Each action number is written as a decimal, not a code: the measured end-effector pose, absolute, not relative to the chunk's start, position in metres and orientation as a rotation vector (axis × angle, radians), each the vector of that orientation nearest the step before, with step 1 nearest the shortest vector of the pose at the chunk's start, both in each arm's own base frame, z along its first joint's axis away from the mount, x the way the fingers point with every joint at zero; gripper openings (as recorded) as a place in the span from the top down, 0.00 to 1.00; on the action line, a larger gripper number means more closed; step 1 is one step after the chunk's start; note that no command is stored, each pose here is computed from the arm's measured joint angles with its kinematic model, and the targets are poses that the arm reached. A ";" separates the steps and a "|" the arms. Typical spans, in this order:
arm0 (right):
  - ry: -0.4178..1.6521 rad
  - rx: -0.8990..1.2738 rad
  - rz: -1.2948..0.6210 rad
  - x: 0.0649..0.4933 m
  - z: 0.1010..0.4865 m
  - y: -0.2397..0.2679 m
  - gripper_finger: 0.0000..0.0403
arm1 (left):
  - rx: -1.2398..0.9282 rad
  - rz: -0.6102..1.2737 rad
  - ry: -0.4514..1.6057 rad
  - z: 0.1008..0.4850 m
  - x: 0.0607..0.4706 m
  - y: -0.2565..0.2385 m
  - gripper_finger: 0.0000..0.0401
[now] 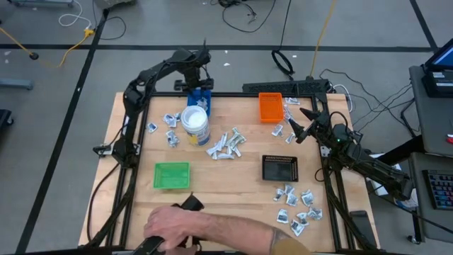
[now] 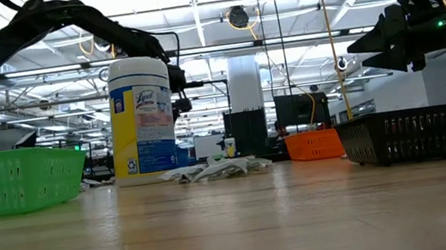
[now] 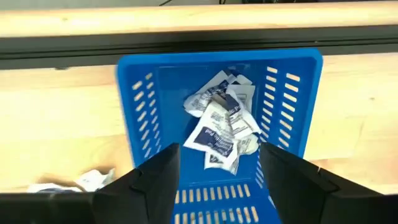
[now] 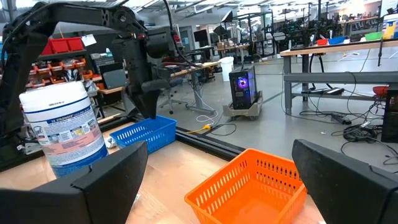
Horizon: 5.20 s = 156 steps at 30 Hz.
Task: Pick & Place First Aid Supplies
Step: Put the blue alcohol pad into the blue bin
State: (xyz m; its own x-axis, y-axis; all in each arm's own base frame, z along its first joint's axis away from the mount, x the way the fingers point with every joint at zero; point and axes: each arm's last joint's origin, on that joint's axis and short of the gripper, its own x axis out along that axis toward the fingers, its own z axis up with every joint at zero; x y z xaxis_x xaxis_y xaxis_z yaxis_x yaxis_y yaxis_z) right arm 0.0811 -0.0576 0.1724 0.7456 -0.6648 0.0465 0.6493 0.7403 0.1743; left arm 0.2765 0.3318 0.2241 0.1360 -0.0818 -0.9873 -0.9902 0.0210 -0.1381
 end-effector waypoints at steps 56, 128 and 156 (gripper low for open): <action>-0.108 0.151 -0.722 0.081 0.173 -0.058 0.02 | -1.206 1.088 1.312 0.185 0.112 0.175 0.43; -0.109 0.150 -0.722 0.081 0.172 -0.058 0.02 | -1.458 1.307 1.185 0.218 0.110 0.225 0.99; -0.109 0.150 -0.722 0.081 0.172 -0.058 0.02 | -1.340 1.098 1.179 0.246 0.260 0.322 1.00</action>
State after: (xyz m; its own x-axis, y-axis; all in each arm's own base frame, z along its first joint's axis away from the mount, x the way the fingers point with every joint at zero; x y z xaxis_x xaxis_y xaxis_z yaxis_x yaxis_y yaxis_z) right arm 0.0811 -0.0576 0.1725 0.7457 -0.6647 0.0469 0.6491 0.7405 0.1743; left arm 0.2601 0.3217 0.2459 0.1124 -0.0869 -0.9899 -0.9935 -0.0263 -0.1105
